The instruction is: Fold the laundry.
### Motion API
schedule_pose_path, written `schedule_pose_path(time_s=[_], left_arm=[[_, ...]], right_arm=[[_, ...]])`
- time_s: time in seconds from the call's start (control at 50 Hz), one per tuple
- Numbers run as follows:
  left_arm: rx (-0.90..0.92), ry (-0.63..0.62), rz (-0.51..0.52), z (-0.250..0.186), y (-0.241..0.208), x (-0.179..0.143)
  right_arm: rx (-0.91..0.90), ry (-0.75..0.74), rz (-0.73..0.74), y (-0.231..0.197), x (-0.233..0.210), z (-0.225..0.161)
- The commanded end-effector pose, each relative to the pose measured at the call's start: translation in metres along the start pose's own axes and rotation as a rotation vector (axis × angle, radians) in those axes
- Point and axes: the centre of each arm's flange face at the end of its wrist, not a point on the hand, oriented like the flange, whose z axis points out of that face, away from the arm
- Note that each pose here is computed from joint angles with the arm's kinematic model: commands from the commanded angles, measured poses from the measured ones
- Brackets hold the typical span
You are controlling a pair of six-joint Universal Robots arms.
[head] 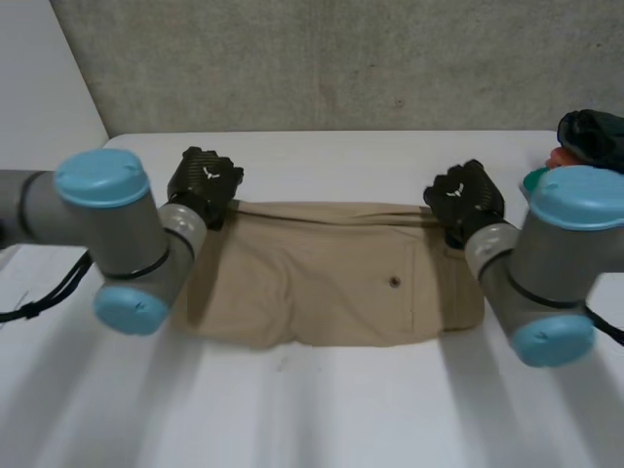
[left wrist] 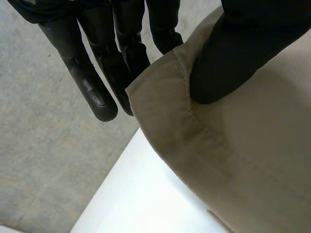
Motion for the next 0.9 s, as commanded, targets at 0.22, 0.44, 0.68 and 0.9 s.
schedule_pose_path(time_s=[0.22,0.44,0.68,0.9], left_arm=[[0.006,0.005,0.041,0.007,-0.002,0.024],[-0.019,0.011,-0.074,-0.049,-0.016,0.002],[-0.048,0.028,-0.118,-0.063,-0.009,0.005],[-0.019,0.008,-0.122,-0.074,-0.021,-0.006]], right_arm=[[-0.048,0.028,0.103,0.008,-0.008,0.026],[-0.289,-0.303,0.442,0.023,-0.002,-0.054],[-0.278,-0.209,0.403,0.056,-0.016,-0.041],[-0.177,0.036,0.088,0.039,0.037,-0.058]])
